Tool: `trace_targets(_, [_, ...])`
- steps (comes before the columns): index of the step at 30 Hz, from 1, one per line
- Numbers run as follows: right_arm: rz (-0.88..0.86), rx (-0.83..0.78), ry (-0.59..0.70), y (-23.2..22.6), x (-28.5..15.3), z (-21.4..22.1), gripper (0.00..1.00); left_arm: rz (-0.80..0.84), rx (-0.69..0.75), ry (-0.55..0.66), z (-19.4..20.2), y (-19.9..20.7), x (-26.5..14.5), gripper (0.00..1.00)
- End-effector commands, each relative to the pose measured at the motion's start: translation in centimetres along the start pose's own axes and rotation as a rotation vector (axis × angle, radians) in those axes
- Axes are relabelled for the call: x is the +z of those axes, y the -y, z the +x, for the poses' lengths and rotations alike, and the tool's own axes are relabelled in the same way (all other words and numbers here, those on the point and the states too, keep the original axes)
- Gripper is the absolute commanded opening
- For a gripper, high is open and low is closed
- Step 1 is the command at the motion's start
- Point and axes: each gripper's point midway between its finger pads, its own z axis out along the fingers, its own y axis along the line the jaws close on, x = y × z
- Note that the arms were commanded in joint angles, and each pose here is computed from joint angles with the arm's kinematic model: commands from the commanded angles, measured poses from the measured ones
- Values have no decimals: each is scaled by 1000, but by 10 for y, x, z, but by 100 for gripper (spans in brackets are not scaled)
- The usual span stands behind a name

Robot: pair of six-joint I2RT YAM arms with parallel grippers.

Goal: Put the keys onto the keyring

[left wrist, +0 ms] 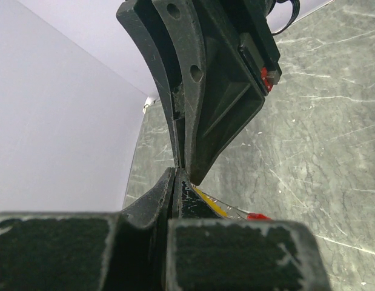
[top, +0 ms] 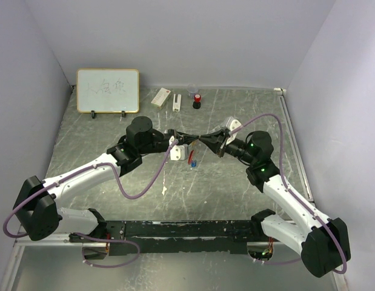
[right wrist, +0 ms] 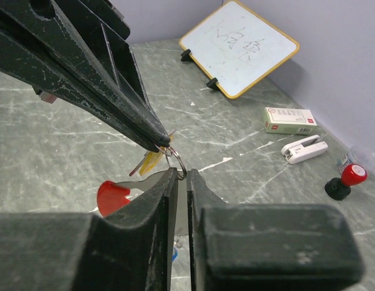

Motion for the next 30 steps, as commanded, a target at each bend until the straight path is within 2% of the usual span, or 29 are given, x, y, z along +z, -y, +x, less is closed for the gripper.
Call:
trace_targets(1, [0, -39, 52, 3, 1, -21, 9, -3, 17, 46, -14, -6, 0, 7])
trace_targets(11, [19, -46, 45, 7, -1, -23, 0, -8, -2, 28, -5, -6, 5, 7])
trace_targets(30, [87, -31, -116, 23, -5, -16, 0, 0, 15, -39, 17, -18, 24, 7])
